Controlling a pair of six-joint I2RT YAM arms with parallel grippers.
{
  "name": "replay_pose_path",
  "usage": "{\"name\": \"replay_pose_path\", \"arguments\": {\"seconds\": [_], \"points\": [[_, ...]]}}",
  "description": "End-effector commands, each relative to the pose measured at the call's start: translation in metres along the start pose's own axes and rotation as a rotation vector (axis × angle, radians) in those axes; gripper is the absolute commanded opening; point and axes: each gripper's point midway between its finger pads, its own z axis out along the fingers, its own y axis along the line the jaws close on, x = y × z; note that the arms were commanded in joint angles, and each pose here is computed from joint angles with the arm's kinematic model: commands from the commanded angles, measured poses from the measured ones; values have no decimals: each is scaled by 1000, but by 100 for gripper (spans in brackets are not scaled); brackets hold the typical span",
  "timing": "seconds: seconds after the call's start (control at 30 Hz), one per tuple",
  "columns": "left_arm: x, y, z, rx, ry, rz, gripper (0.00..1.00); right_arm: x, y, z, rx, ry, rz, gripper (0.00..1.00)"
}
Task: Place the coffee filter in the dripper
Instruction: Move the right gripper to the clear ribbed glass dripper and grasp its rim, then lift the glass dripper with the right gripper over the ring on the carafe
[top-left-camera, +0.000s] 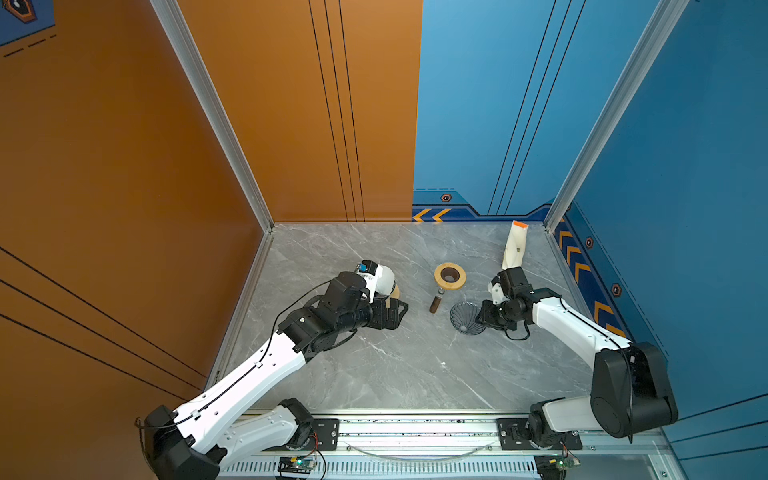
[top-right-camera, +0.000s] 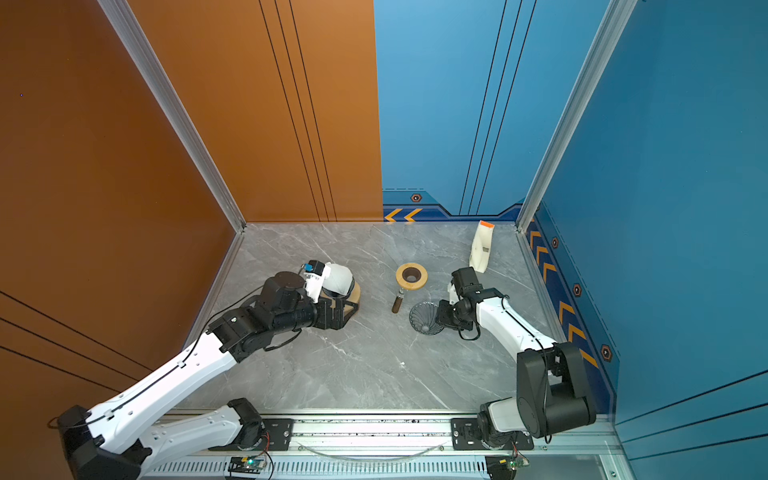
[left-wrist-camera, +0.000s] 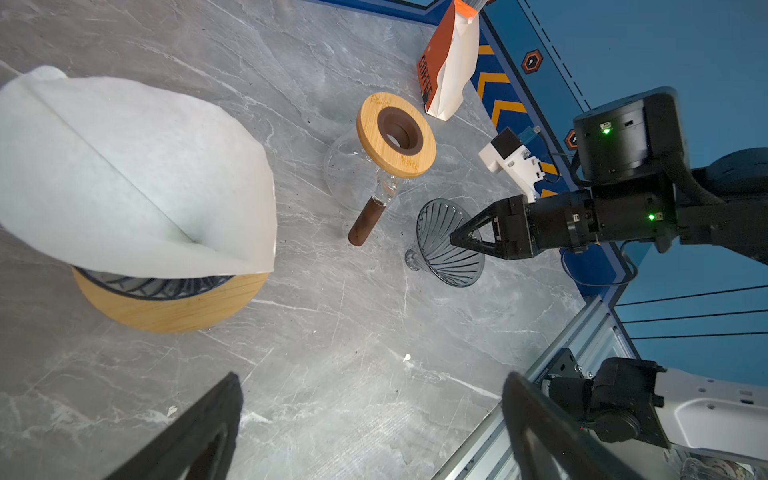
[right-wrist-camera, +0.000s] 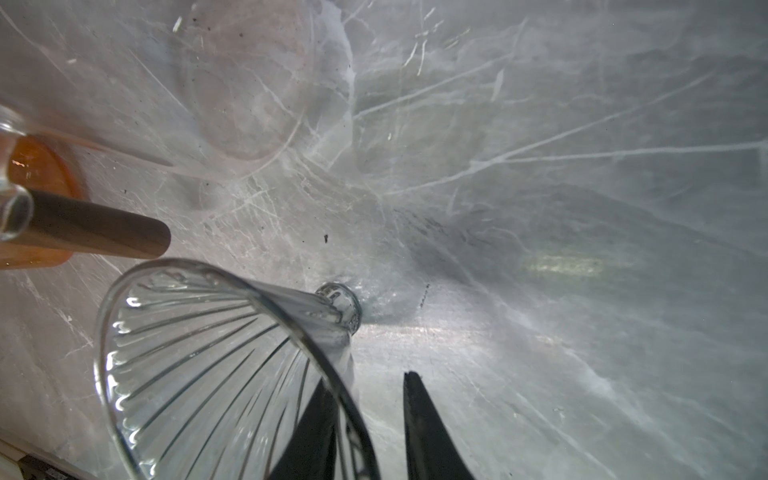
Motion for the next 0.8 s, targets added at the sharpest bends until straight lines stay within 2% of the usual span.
{"name": "replay_pose_path", "arguments": {"seconds": [0.0,0.43,0.7,0.77], "points": [[-3,-3,1,8,-10,-5,98,1,3,2,-14,-2,6,23],[-4,-3,-1,7,-17,-7,98,-6,9,-14,-40,-58,3,5],[-6,-7,-2,17,-20,-4,98,-9,14,-35,-64,-100,1,0],[-10,-9,-4,23,-28,1,98,-13,21,-46,-107,-117,5,0]]}}
